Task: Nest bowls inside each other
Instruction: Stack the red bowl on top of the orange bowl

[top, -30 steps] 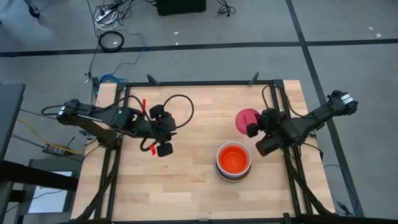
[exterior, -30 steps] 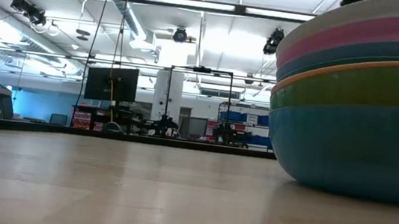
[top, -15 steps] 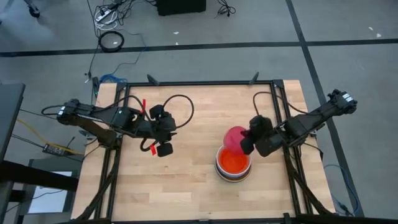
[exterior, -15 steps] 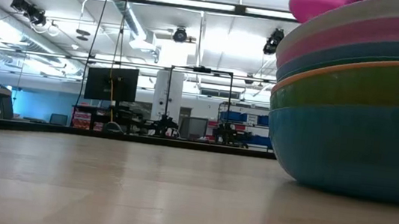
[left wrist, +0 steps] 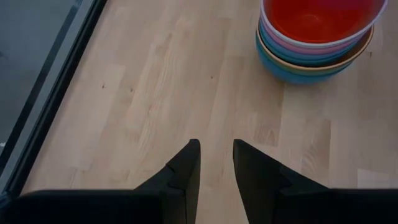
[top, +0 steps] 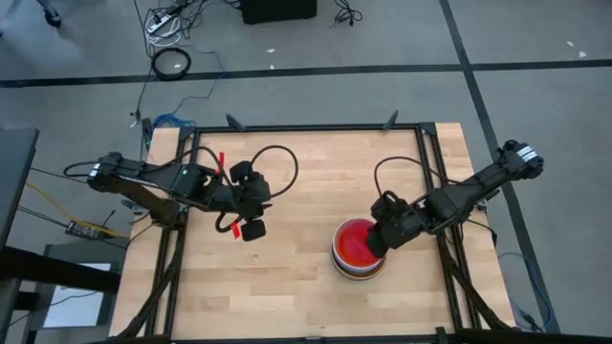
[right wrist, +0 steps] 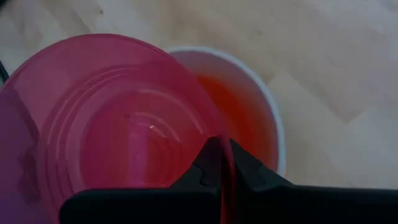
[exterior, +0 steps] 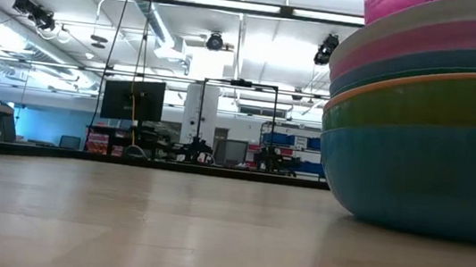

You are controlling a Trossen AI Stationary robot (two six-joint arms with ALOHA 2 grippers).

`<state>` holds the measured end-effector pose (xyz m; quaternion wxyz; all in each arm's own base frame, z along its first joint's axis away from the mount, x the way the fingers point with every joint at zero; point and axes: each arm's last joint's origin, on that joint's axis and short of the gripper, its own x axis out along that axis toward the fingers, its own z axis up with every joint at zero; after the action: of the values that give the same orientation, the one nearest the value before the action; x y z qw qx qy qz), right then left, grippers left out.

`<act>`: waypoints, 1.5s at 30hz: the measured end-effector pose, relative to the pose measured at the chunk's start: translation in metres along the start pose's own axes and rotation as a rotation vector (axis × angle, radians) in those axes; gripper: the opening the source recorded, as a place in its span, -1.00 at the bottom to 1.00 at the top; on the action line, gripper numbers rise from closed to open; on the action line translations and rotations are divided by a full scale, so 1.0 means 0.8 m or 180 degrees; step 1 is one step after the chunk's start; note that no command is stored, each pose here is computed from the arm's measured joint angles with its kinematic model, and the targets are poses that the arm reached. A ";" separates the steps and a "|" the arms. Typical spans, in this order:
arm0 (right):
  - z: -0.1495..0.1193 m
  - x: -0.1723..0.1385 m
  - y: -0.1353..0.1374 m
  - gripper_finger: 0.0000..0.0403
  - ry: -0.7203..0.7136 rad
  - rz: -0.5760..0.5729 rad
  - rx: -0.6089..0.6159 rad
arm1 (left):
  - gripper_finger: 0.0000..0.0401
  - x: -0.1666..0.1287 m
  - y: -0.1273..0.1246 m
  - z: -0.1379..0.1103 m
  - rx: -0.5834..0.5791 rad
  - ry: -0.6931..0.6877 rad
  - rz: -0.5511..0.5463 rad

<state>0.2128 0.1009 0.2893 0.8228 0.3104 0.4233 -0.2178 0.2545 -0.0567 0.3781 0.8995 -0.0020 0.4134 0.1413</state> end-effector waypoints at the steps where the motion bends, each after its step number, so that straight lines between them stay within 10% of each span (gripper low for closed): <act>1: -0.001 0.002 0.000 -1.00 0.0033 -0.0011 -0.0008 | -0.48 0.000 0.000 0.000 0.0000 0.0000 0.0000; 45: 0.002 0.017 0.007 -0.39 0.0050 -0.0021 -0.0202 | -0.48 -0.002 -0.005 -0.004 -0.0014 0.0035 -0.0017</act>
<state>0.2248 0.1025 0.2805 0.8282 0.2844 0.4374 -0.2045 0.2523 -0.0613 0.3770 0.8976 -0.0060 0.4181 0.1398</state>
